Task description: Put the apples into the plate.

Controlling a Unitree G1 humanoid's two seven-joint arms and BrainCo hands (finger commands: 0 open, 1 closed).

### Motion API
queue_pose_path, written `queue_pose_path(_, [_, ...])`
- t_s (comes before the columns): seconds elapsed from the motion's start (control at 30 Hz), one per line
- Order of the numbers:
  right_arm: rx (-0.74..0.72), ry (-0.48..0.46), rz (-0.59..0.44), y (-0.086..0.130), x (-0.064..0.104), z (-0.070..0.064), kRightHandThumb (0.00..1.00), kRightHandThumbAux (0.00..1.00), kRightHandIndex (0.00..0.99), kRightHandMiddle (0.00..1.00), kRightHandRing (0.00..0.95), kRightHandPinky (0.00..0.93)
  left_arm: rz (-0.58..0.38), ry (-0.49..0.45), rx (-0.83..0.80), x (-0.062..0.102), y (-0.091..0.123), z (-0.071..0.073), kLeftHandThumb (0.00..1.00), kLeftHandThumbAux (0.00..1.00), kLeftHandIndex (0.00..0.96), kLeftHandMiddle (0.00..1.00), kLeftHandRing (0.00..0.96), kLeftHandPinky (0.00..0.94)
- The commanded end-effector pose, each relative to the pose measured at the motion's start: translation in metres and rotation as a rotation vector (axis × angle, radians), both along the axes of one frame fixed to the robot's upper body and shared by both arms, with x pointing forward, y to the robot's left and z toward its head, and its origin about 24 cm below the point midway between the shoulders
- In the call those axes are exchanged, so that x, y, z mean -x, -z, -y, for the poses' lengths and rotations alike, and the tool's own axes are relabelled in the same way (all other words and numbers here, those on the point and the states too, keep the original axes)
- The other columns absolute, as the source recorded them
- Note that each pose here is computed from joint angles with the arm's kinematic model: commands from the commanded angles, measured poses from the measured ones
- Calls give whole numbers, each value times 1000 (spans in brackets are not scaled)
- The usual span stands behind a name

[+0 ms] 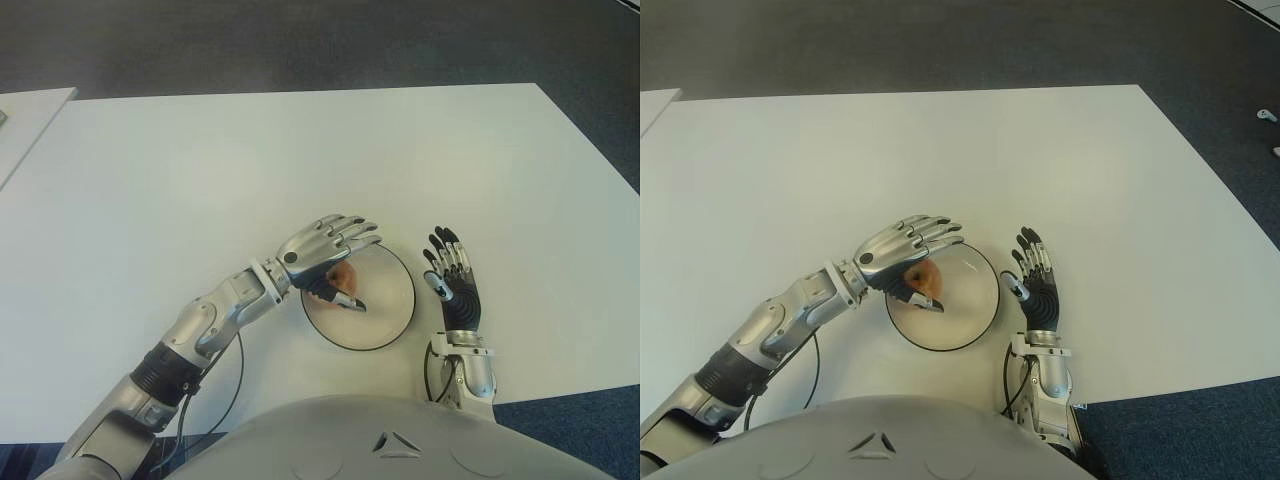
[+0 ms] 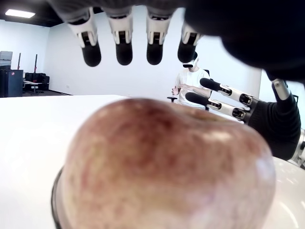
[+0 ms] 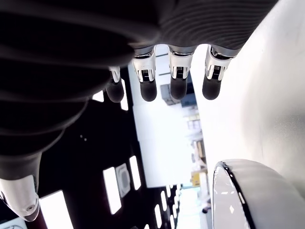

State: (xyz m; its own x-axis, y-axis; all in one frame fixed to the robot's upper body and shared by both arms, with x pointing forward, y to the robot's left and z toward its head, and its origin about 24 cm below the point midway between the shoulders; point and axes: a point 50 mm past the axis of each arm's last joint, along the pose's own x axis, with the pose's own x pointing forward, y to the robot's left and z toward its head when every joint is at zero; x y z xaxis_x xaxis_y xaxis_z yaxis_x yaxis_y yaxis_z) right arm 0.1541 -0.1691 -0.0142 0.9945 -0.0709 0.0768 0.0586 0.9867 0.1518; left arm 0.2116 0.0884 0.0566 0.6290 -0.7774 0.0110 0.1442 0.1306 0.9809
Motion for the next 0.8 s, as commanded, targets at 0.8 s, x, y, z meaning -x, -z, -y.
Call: queue_pose_path(0.8, [-46,-6,-199,33,16,0,212,577,97,127,83,82,-646,-781,1242,32,46,-82,7,334,21,6,11,72])
